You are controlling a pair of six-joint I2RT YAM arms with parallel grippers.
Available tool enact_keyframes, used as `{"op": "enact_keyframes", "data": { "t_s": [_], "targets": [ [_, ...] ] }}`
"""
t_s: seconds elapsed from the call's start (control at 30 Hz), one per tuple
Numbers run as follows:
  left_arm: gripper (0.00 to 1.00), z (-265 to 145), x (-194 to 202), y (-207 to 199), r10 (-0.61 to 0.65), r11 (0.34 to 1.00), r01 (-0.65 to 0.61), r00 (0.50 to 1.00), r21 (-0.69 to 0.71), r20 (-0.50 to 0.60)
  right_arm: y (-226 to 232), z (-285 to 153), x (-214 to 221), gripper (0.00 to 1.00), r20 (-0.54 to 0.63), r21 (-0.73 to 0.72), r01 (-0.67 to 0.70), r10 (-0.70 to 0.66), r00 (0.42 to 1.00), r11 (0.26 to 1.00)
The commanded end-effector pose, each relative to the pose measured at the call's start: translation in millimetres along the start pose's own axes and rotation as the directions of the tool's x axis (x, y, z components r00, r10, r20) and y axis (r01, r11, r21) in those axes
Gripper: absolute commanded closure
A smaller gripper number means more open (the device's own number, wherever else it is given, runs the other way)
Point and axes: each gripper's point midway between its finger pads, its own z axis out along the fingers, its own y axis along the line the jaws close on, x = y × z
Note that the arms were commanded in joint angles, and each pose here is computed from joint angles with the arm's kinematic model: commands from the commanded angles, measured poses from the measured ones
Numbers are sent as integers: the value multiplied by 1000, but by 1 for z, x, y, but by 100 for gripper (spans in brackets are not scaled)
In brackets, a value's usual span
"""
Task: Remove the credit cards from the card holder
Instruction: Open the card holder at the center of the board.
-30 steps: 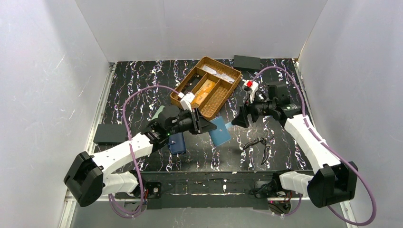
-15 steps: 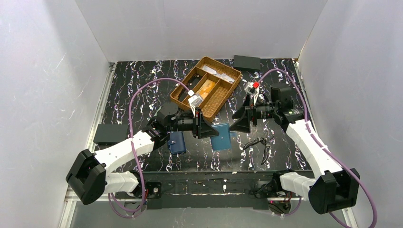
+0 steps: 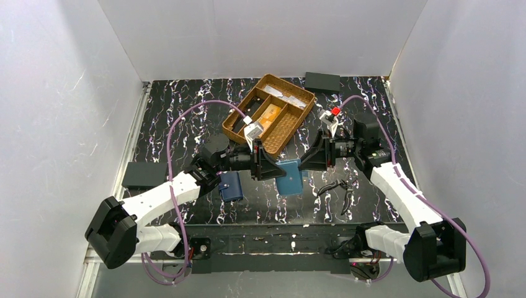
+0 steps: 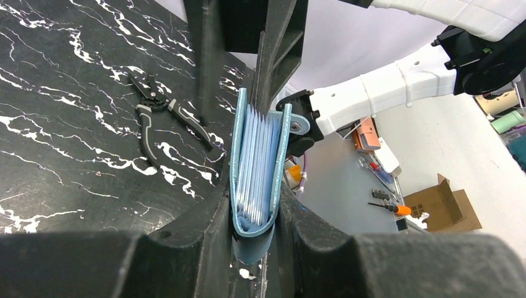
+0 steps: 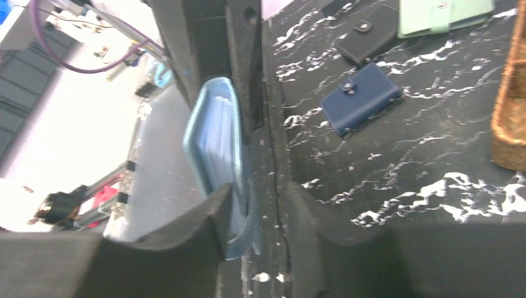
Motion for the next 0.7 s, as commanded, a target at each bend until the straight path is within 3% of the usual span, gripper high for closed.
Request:
{"op": "enact_keyframes", "data": {
  "t_s": [0.0,0.17,0.2,0.33,0.4,0.53,0.67],
  "targets": [
    [100,-6,-18,-23,79,994,-83,995,72,62,27,0,-12,67,4,-110,92,-92,996,990],
    [100,-5,-18,-20,55,996,-60,996,59,72,40,-1,-13,94,-6,-163,129,-132,991,978],
    [96,-5,-19,-18,46,997,-50,996,50,78,41,-1,-14,99,-4,-163,137,-139,990,977],
    [55,-7,-22,3,-48,996,59,987,-67,156,29,-1,-20,99,20,-82,147,-146,989,986],
    [40,-14,-20,18,-93,982,126,972,-143,218,14,-5,-25,99,44,-3,126,-126,991,992],
    [3,-41,-9,45,-167,923,278,913,-266,372,-24,-19,-26,99,75,201,78,-94,993,977],
    [2,-62,-1,52,-219,879,385,850,-282,479,-46,-24,-19,99,86,306,40,-69,994,951]
  ]
}}
